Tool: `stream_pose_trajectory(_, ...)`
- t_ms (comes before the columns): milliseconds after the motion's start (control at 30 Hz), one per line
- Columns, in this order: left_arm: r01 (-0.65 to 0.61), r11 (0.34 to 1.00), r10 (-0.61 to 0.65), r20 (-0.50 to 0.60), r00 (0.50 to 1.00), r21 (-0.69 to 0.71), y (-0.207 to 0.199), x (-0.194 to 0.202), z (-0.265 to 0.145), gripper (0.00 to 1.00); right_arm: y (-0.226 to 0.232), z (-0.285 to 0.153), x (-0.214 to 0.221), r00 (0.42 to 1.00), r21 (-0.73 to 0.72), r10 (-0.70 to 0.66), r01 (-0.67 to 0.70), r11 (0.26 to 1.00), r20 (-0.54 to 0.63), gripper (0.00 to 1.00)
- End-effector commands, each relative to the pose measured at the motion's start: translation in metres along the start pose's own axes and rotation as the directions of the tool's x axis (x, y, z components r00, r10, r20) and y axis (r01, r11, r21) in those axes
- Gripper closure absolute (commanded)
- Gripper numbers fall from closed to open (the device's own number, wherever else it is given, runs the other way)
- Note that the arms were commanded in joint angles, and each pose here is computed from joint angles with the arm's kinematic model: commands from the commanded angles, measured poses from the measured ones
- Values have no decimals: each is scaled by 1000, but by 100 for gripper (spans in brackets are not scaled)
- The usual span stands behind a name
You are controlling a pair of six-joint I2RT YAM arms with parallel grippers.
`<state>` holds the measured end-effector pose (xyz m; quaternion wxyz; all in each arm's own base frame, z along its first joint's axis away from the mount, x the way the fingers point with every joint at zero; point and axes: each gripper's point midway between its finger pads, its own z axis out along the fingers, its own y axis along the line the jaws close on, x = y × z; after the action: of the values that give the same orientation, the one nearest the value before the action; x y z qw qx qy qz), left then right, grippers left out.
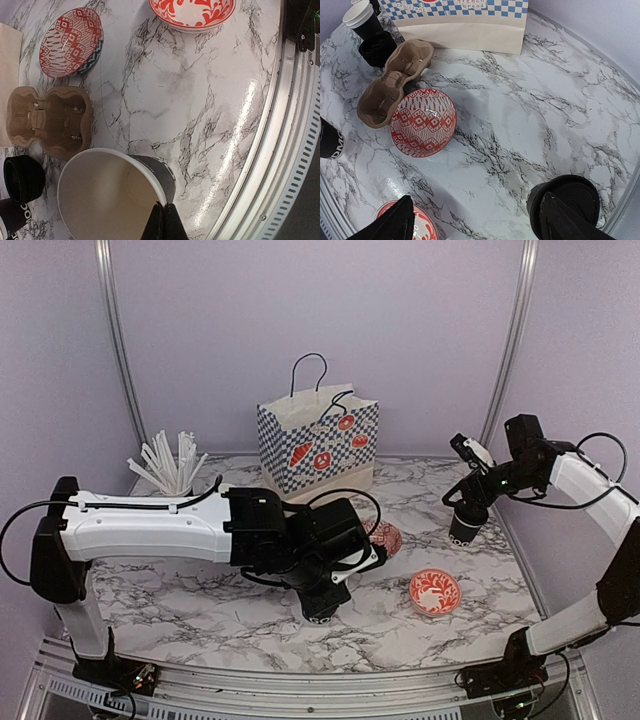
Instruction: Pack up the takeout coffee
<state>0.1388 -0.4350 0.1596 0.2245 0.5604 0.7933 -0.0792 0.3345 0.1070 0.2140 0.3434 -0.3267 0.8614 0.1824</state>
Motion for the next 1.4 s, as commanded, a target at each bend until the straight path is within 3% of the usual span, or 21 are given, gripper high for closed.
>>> stream_pose_trajectory(0,-14,999,12,31,999,51,-14,-6,11,100,4,0,-5,999,-11,-26,26,1000,20,16)
stream_pose_trajectory(267,-20,995,22,-17,1000,98,-24,9,24,95,5,3,-1,1000,-14,-22,22,1000,14,16)
stream_pose_trajectory(367,-17,993,18,-15,1000,115,-26,10,20,87,5,3,-2,1000,-15,-24,24,1000,16,16)
stream_pose_trajectory(533,-29,987,26,23,999,160,-31,4,-8,72,6,2,-3,1000,-17,-25,25,1000,19,16)
stream_pose_trajectory(633,-17,992,6,89,996,125,-18,-10,-38,70,6,2,-3,999,-19,-24,25,1000,21,16)
stream_pose_trajectory(800,171,985,-168,120,978,-15,54,-19,-59,68,6,2,-4,999,-19,-23,24,1000,24,16)
stream_pose_trajectory(967,417,895,-404,106,909,-159,145,-3,-43,69,7,1,-5,999,-20,-22,22,1000,26,16)
stream_pose_trajectory(1167,483,845,-487,41,872,-228,202,16,-5,62,8,-1,-5,999,-19,-24,25,1000,30,16)
stream_pose_trajectory(1367,497,835,-525,-71,848,-238,225,43,43,58,11,-1,1,999,-16,-26,26,1000,31,16)
